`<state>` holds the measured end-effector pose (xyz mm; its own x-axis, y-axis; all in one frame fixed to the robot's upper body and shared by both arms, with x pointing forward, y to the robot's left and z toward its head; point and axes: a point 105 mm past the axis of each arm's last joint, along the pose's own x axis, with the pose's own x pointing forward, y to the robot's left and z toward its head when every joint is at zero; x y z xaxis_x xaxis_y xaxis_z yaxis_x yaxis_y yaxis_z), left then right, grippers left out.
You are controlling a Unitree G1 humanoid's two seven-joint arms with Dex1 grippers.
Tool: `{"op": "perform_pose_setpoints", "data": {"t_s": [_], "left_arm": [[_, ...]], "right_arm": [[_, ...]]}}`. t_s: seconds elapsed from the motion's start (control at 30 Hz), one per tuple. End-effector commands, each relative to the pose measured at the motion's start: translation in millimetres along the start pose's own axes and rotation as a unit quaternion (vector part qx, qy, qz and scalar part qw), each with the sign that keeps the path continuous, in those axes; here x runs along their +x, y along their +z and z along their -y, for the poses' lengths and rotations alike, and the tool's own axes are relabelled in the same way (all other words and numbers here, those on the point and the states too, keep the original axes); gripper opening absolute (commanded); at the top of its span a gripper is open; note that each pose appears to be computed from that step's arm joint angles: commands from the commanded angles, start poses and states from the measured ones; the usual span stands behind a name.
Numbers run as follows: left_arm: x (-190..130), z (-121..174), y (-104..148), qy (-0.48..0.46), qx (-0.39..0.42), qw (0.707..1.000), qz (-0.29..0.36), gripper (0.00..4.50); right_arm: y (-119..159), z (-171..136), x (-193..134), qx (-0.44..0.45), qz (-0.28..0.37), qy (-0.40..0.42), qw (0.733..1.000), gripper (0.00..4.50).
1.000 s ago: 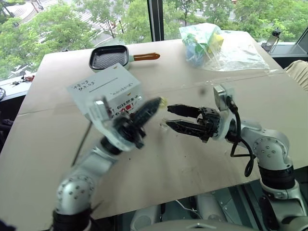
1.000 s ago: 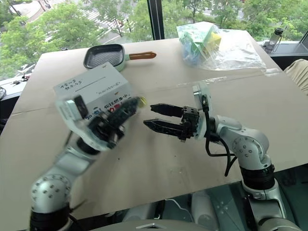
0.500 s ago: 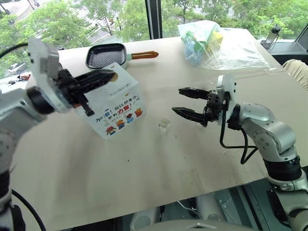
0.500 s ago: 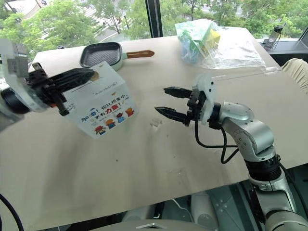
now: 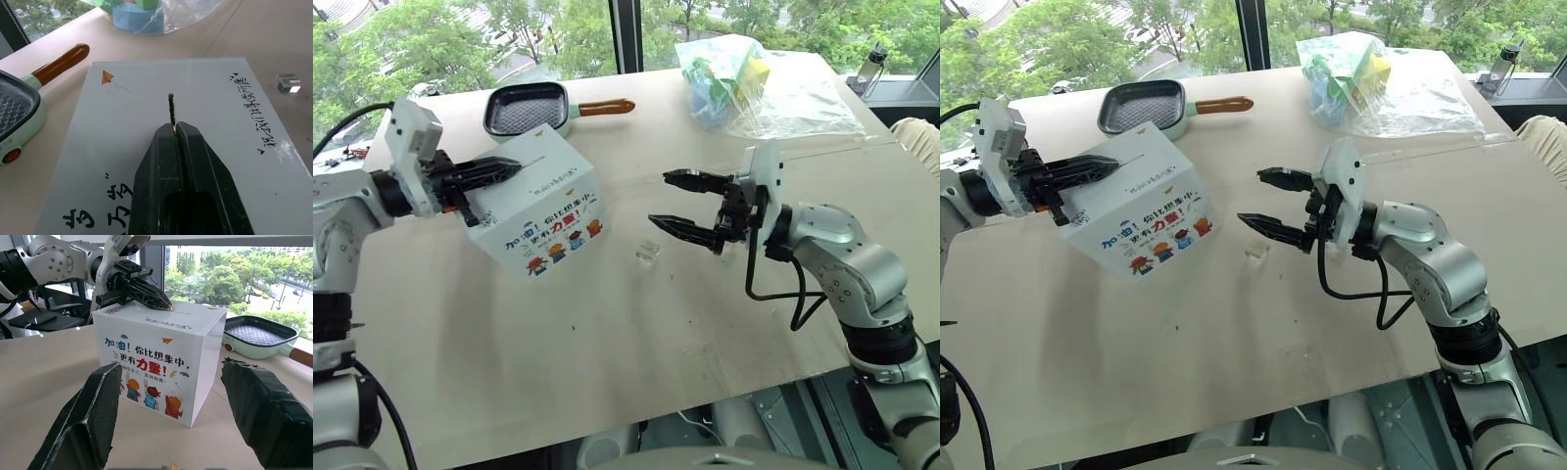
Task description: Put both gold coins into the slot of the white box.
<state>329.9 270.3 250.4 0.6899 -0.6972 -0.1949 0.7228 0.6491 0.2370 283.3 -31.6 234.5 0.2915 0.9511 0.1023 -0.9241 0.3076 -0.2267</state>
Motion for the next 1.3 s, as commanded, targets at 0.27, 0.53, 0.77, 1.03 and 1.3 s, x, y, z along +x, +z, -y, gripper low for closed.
{"op": "perform_pose_setpoints", "data": {"t_s": [0.27,0.53,0.77,1.03,1.3], "left_arm": [[0,-16,-13,0.0,0.015,0.999,-0.03,0.82],[-9,19,71,-0.048,0.026,0.987,0.153,2.62],[-6,118,7,-0.144,0.025,0.989,-0.027,2.62],[-3,150,-34,-0.106,0.009,0.99,-0.094,2.62],[5,155,-46,-0.076,0.008,0.991,-0.106,2.67]], "right_arm": [[12,-11,-1,-0.019,0.028,-0.002,0.999,3.61],[-41,-1,-3,-0.024,-0.063,-0.024,0.997,3.61],[-85,6,10,-0.019,-0.108,-0.018,0.994,3.61],[-107,14,30,-0.021,-0.122,-0.023,0.992,3.61],[-118,14,36,-0.004,-0.126,-0.038,0.991,3.08]]}}
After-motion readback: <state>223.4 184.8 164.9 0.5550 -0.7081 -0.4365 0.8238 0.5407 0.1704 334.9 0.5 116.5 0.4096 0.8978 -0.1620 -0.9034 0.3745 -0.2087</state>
